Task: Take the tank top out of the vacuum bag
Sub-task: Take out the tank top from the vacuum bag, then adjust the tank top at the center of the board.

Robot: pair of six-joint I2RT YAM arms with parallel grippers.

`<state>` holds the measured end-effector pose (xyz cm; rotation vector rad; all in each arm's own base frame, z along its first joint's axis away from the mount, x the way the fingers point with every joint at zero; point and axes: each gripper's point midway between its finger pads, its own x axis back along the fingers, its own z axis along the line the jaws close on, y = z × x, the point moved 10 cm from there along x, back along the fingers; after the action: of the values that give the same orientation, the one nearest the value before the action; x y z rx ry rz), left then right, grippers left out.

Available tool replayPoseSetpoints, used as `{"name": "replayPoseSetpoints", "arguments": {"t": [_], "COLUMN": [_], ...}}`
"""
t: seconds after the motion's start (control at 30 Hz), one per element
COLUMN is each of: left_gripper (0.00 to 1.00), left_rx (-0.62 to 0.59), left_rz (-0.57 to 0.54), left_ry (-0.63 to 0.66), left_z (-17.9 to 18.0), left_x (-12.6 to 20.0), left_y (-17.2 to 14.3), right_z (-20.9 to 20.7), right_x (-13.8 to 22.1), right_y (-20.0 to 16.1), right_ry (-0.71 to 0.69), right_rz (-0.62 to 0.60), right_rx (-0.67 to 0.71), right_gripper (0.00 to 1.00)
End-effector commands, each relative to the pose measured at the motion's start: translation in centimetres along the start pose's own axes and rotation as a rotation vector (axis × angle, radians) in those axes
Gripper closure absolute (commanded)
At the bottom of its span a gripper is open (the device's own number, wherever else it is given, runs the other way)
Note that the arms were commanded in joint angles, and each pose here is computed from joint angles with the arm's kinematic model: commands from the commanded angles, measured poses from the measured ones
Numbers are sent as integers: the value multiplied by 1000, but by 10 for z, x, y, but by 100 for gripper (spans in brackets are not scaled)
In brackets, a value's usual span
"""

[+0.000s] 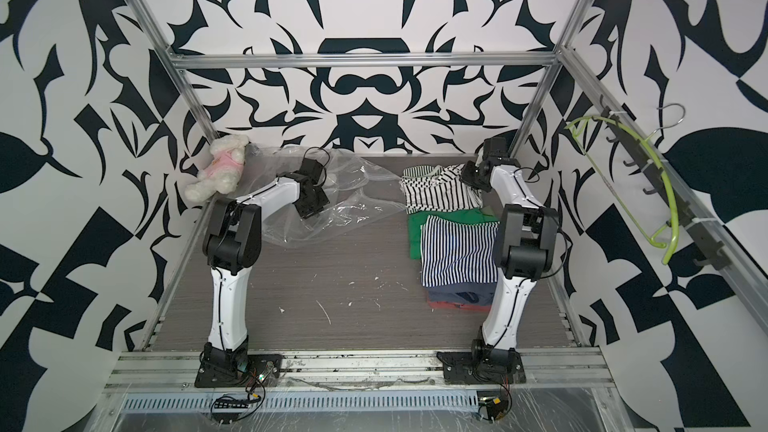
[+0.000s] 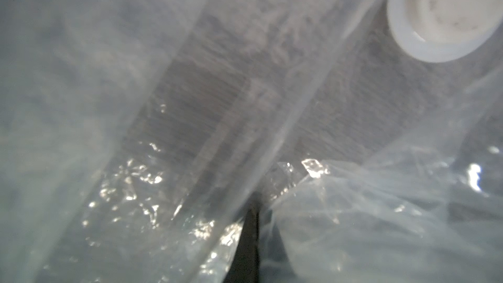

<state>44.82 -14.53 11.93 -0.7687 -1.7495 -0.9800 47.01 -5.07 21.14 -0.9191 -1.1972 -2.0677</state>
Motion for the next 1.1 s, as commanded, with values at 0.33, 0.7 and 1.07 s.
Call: {"name": "replayPoseSetpoints", "arguments": {"t": [0.33, 0.7, 1.07], "left_gripper": [100, 100, 100], "left_rx": [20, 23, 7], "left_rz": [51, 63, 69], "left_ry": [141, 150, 122], "left_z": [40, 54, 49], "left_x": [-11, -5, -1], "left_y": [-8, -22, -29], "right_z": [-5, -2, 39], "right_x": [-2, 59, 41], "right_y": [13, -1, -38], "right_ry": [19, -53, 25], "right_rz": [-38, -154, -112], "right_rx": [3, 98, 187], "right_gripper": [63, 17, 42]}}
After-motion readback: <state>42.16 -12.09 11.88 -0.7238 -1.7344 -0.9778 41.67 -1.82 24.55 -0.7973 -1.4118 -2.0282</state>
